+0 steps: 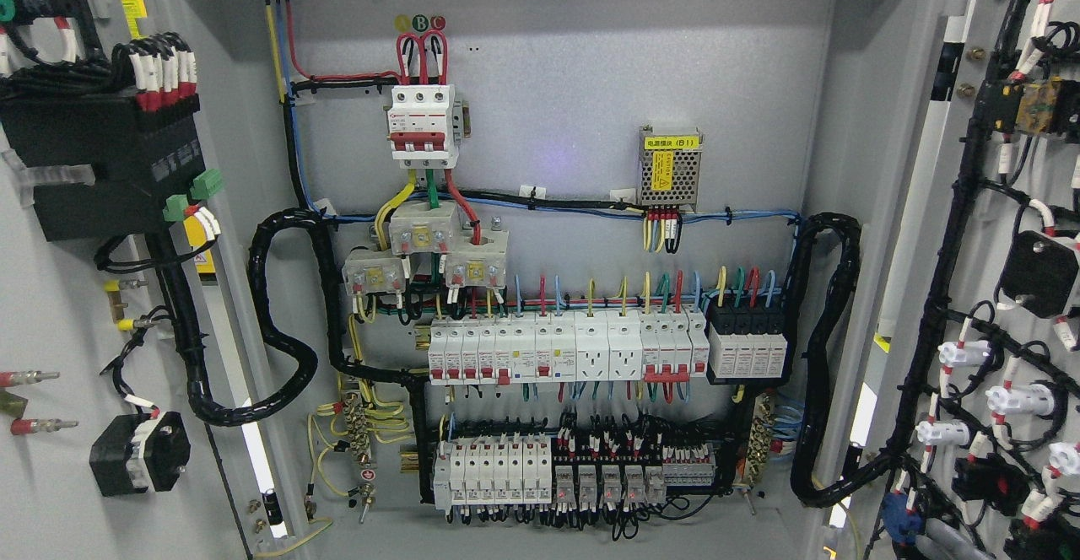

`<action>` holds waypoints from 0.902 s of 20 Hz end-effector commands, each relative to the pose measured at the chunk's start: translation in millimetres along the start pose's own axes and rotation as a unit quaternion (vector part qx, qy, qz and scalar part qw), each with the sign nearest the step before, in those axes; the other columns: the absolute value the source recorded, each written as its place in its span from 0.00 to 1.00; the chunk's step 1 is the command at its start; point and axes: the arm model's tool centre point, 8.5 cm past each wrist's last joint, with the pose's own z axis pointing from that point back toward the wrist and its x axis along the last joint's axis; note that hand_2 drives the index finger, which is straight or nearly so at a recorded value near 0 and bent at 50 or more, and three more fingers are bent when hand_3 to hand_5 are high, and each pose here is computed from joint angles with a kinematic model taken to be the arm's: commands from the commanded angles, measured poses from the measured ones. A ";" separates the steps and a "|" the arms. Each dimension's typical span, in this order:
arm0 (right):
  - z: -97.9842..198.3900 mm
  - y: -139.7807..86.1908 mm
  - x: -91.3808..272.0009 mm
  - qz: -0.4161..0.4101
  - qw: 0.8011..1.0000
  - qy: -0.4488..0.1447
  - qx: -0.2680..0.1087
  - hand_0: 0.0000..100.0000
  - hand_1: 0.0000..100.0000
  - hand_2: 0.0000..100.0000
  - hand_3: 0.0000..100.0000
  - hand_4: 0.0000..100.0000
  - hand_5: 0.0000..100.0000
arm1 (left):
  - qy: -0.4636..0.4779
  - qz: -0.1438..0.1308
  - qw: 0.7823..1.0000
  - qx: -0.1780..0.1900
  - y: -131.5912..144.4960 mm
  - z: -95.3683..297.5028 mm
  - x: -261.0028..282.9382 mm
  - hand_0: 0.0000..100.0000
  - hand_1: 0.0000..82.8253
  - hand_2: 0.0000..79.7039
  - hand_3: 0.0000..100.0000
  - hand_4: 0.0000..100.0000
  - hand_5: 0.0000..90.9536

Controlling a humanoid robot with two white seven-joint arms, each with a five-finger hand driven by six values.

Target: Open door with both hands

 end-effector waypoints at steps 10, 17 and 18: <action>-1.6 -21.8 7.4 0.017 1.000 -0.001 -0.017 0.21 0.11 0.00 0.00 0.00 0.00 | -0.018 -0.011 0.998 0.059 51.0 25.0 28.7 0.00 0.00 0.02 0.06 0.06 0.00; 2.3 -32.0 7.3 -0.003 0.999 -0.006 -0.043 0.21 0.11 0.00 0.00 0.00 0.00 | -0.002 0.016 0.998 0.061 74.8 41.8 35.2 0.00 0.02 0.04 0.13 0.10 0.00; 2.9 -32.4 7.9 -0.002 0.999 -0.005 -0.043 0.21 0.11 0.00 0.00 0.00 0.00 | 0.002 0.015 0.998 0.058 78.0 44.5 34.9 0.00 0.03 0.05 0.15 0.11 0.00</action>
